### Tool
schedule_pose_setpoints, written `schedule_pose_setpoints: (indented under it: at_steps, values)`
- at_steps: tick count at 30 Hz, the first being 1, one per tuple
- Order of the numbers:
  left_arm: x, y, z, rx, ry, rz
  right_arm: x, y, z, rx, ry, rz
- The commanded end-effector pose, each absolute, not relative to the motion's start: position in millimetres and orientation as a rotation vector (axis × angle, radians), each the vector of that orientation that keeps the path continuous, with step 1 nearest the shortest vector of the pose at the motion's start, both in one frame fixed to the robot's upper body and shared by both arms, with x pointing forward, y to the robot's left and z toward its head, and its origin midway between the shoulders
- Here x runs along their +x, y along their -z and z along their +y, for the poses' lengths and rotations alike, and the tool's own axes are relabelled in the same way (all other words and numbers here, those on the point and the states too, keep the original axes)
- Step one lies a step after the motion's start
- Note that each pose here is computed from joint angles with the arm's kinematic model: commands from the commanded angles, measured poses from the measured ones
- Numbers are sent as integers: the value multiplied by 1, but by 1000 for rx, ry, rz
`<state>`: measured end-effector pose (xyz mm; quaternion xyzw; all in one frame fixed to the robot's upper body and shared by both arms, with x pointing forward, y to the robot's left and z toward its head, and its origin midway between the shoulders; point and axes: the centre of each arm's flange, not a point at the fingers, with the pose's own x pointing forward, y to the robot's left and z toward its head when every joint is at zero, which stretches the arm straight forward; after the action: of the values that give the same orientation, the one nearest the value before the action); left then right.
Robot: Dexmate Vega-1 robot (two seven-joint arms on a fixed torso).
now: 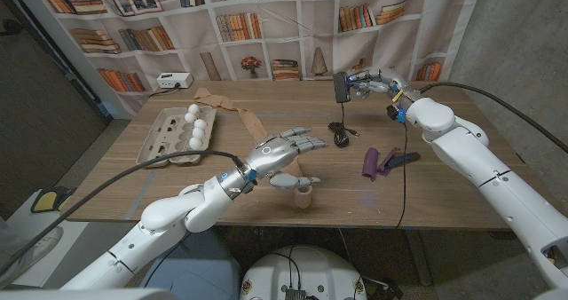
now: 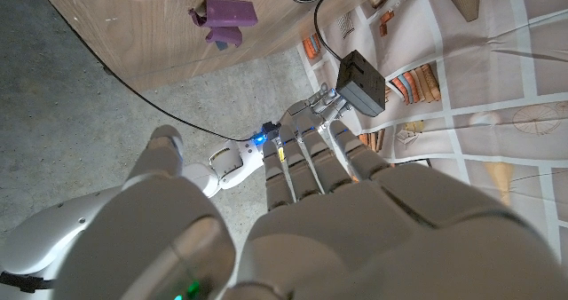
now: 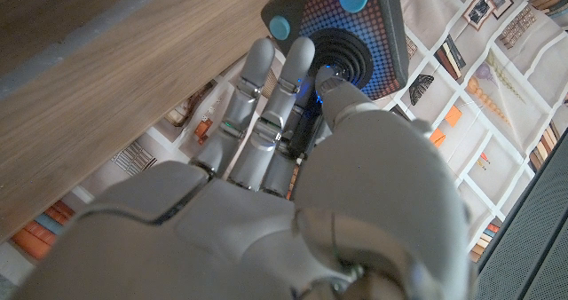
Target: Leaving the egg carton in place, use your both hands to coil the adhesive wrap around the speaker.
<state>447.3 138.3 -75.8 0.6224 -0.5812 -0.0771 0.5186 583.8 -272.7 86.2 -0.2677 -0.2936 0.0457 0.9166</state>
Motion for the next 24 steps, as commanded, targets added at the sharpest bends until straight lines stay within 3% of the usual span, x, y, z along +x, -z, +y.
schedule_pose_setpoints:
  at_steps: [1,24]
  values:
    - [445,80,135,1542,207,-1378,581,-84,-274,-549,-92,-605]
    - [434,83,129,1658,222,-1365,573,-79,-277,-547,-91,-604]
